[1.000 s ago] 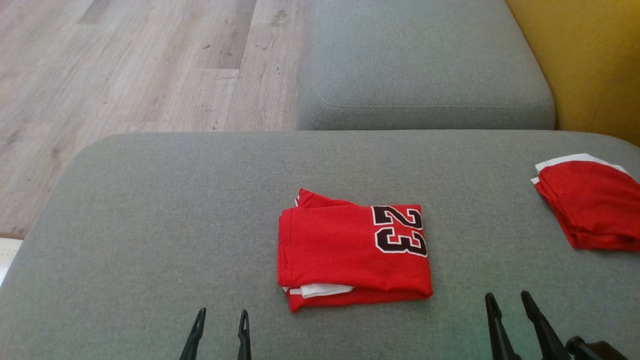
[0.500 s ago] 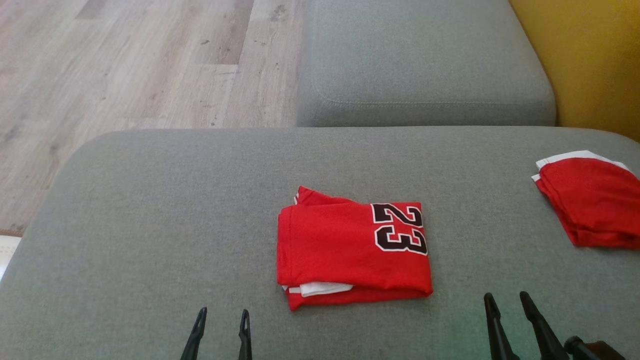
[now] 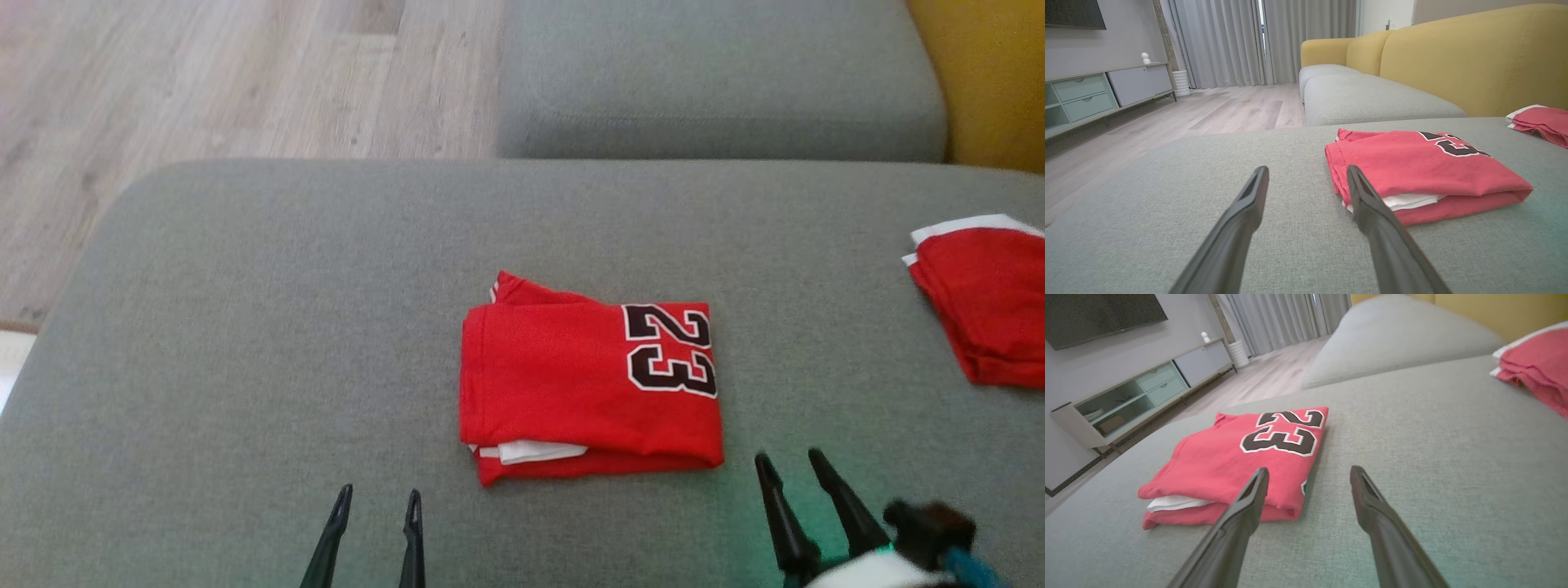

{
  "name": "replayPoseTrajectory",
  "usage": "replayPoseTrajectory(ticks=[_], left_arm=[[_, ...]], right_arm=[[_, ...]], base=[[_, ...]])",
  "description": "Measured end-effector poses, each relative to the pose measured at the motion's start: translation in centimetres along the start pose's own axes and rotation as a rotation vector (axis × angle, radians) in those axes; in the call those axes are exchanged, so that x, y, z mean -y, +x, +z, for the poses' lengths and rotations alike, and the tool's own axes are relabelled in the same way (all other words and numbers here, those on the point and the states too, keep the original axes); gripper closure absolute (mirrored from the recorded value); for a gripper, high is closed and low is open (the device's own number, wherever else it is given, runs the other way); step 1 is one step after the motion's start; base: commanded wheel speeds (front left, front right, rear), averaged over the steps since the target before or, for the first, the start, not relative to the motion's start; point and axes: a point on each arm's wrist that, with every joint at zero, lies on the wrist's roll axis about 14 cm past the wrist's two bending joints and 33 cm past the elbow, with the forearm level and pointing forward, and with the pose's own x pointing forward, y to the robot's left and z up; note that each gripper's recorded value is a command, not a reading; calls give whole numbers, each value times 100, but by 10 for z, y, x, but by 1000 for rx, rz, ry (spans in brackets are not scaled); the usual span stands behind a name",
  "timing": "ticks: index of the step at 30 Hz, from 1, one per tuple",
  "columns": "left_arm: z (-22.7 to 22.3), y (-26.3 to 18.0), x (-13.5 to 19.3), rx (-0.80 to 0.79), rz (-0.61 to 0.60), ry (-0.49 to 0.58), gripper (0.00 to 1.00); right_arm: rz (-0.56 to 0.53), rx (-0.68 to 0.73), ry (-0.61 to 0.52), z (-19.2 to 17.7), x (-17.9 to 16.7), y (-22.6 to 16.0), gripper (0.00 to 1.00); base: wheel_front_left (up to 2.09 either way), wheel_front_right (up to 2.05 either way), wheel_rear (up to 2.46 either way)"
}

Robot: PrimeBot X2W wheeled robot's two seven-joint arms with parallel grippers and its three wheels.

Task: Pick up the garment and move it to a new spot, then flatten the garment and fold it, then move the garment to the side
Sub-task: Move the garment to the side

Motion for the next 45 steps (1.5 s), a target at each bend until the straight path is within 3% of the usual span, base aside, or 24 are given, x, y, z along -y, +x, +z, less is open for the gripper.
replayPoseTrajectory(ticks=[9, 18, 19, 21, 22, 26, 30, 38, 45], left_arm=[[-1, 28, 7, -18, -24, 10, 0], [-8, 38, 9, -47, -25, 12, 0], [-9, 39, 9, -49, -22, 10, 0], [-9, 40, 7, -48, -16, 12, 0], [-9, 40, 6, -49, -11, 14, 0], [-9, 40, 8, -50, -10, 15, 0], [-10, 43, 15, -51, -36, 14, 0], [-5, 74, 34, -31, -99, 8, 0], [-5, 117, 49, -10, -143, -13, 0]], right_arm=[[83, -262, 213, -5, 0, 59, 0], [92, -455, 376, -25, 5, 83, 0], [103, -468, 395, -26, 1, 85, 10], [126, -479, 424, -27, -8, 89, 67], [135, -479, 430, -26, -11, 91, 100], [155, -449, 423, -18, -15, 94, 100], [132, -416, 370, -5, 6, 88, 100], [28, -302, 191, 60, 87, 89, 100], [-147, -278, 34, 108, 179, 78, 100]], base=[[0, 0, 0], [0, 0, 0], [0, 0, 0], [0, 0, 0], [0, 0, 0], [0, 0, 0], [0, 0, 0], [0, 0, 0], [0, 0, 0]])
